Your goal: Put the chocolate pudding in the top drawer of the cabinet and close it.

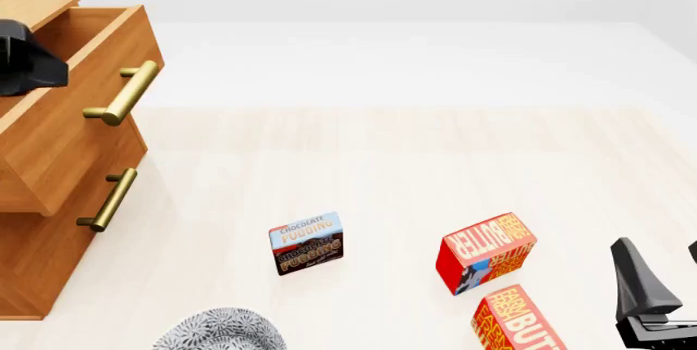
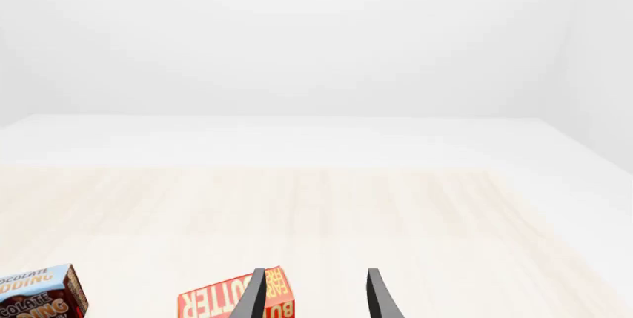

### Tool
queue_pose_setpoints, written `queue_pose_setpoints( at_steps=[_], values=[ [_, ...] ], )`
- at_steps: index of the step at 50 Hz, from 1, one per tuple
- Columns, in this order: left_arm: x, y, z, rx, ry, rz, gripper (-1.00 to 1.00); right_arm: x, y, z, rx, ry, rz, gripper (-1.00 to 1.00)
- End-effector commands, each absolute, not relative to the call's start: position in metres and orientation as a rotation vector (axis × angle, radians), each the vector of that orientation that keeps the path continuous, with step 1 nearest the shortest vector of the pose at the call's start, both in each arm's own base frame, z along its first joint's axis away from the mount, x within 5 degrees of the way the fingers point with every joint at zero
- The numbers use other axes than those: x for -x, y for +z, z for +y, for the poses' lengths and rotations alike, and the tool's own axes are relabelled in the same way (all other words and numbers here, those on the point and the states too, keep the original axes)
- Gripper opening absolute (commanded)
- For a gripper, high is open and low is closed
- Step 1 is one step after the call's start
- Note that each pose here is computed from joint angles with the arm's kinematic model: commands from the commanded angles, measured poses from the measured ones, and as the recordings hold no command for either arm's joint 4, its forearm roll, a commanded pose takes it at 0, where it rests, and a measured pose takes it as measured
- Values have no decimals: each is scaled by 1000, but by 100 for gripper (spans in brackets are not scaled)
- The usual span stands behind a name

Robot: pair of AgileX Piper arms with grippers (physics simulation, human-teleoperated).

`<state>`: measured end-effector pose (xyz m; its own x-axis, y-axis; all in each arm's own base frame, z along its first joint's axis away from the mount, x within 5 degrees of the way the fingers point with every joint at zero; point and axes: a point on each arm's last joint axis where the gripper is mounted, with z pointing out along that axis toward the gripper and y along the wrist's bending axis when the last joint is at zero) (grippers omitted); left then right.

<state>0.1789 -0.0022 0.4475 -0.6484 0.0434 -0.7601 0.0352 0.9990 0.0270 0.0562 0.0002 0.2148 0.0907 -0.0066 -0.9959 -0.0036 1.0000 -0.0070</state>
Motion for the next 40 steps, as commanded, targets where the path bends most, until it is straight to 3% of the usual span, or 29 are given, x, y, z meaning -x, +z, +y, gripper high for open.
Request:
queue_pose_setpoints(
  at_steps=[1, 40],
  values=[
    [-183, 438, 1, -36, 20, 2299, 100, -56, 215, 0, 8, -2, 1480, 100],
    [-202, 399, 4, -16, 27, 2338, 100, -56, 215, 0, 8, -2, 1480, 100]
  ],
)
